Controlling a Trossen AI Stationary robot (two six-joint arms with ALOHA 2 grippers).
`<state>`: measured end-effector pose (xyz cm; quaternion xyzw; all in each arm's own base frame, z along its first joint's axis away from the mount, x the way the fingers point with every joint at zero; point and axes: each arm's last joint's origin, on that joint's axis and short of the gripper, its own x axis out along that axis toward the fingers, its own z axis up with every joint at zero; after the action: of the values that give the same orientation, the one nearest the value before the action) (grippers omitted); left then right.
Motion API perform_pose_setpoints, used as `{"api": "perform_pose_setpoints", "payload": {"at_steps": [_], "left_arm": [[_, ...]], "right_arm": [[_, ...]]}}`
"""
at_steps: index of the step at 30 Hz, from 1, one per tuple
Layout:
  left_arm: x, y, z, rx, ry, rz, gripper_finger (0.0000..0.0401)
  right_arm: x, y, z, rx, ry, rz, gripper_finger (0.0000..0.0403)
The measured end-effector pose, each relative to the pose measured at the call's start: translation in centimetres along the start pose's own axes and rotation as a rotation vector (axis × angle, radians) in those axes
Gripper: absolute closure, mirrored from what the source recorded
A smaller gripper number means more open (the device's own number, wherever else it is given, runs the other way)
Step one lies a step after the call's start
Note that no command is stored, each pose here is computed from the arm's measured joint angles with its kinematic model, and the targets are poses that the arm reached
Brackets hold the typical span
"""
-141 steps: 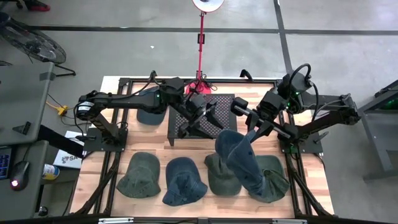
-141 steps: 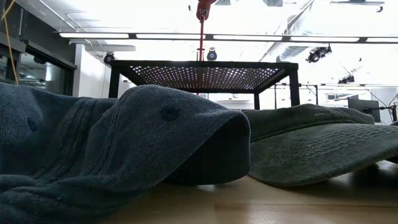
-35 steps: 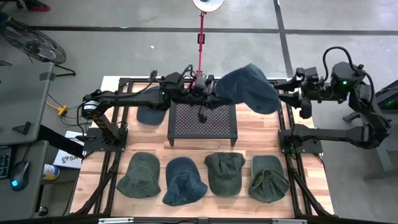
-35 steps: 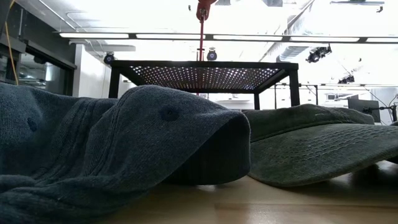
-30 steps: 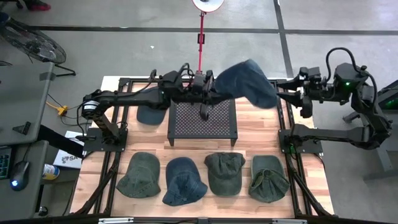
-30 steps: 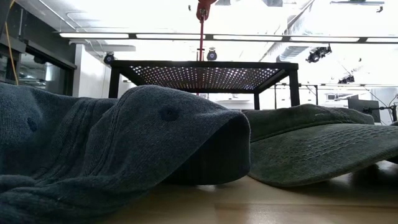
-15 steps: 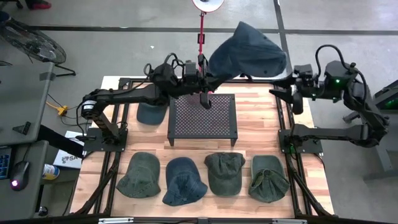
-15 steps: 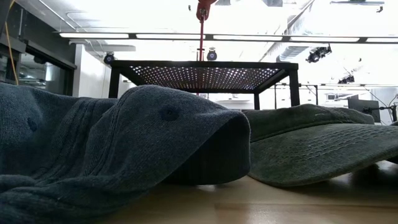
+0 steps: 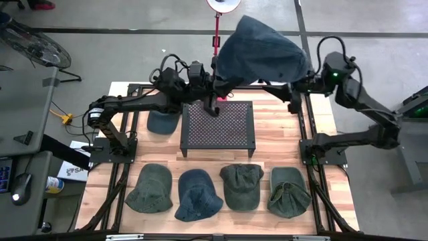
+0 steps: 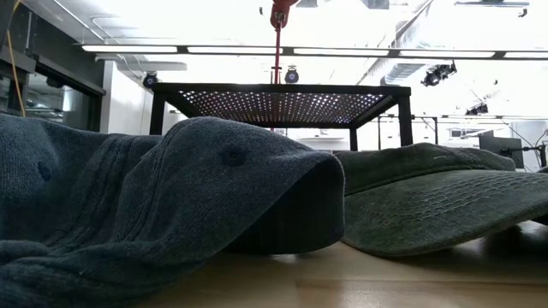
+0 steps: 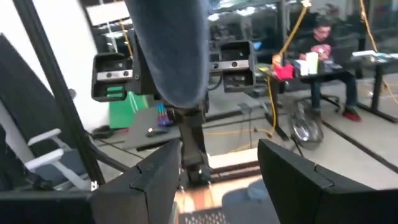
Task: Pick & Place hat
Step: Put the top right blue cap on the shelf
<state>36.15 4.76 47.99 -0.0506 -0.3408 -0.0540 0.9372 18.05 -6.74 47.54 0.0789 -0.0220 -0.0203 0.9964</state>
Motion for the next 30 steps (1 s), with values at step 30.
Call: {"api": "perform_pose_setpoints", "payload": {"at_steps": [30], "left_arm": [[-0.1, -0.3, 1.0, -0.067, -0.096, -0.046, 0.0396]], "right_arm": [[5.0, 0.2, 1.6, -0.089, -0.307, 0.285, 0.0248]]}}
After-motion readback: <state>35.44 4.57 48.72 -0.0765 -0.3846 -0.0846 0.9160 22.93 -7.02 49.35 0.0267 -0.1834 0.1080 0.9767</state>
